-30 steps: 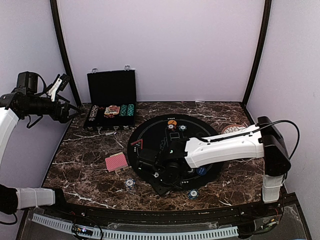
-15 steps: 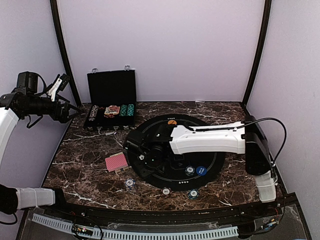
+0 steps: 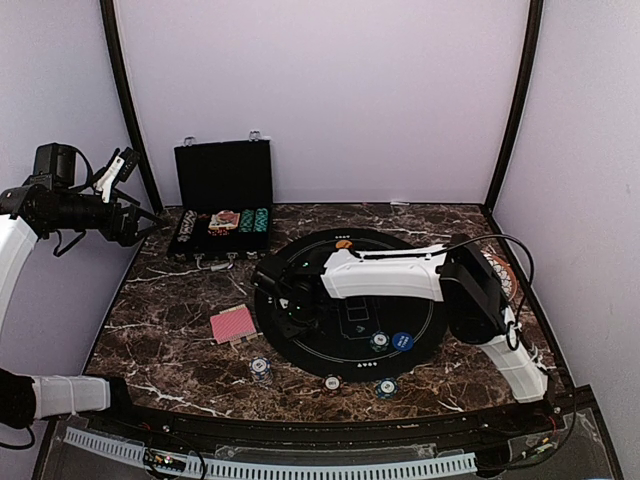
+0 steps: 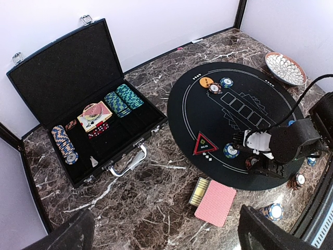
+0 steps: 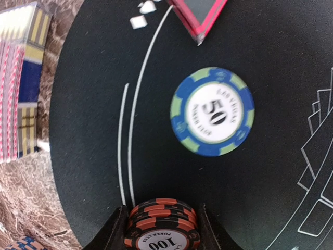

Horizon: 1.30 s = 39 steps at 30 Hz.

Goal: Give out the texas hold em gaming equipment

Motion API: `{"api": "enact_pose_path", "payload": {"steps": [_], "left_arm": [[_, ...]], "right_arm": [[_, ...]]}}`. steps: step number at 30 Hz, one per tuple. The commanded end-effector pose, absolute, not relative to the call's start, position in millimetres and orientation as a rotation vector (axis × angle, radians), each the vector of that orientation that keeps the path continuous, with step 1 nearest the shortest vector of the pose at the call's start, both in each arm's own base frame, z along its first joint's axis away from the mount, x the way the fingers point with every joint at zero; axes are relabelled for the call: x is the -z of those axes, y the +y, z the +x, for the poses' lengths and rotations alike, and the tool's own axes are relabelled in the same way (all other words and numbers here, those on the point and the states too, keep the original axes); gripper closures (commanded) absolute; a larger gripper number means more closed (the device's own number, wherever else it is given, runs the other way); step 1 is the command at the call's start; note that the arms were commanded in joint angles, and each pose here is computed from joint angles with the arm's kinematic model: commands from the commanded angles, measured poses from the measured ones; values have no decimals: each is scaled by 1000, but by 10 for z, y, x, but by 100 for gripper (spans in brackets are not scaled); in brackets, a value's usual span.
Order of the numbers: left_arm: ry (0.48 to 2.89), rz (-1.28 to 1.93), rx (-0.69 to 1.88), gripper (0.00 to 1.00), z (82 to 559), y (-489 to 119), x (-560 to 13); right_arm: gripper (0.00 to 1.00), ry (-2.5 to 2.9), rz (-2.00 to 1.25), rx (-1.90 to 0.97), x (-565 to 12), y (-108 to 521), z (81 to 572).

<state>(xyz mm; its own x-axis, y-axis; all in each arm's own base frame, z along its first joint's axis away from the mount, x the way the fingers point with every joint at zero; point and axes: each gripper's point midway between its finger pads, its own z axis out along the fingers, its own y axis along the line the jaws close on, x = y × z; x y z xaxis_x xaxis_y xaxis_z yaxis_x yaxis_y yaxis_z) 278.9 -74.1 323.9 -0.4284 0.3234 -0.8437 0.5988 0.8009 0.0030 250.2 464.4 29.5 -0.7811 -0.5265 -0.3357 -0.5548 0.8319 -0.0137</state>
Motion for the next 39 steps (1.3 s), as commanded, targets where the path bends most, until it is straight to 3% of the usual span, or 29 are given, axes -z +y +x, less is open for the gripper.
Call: {"api": "enact_pose_path", "payload": {"steps": [1,5,11,16,26,39], "left_arm": [[2029,687,395,1,2773,-767,-3265],[2030,687,397,1,2777,-768,-3260],[2030,690,392,1,2776,-766,-3256],[2033,691,392,1,2775,-763,-3237],[2030,698,400,1,2776,-777,-3250],[2024,710,404,1,2777,-789,-3272]], "right_arm": [[88,2660,-791,-112,-273,4622,2682],[81,2671,-795,-117,-228,4640,2694],[50,2668,-811,-99,-268,4616,2703],[37,2639,-804,-128,-487,4637,2723],[33,2588,-786,-209,-1098,4459,2457],[14,2705,-899,-251,-951,4018,1348]]}}
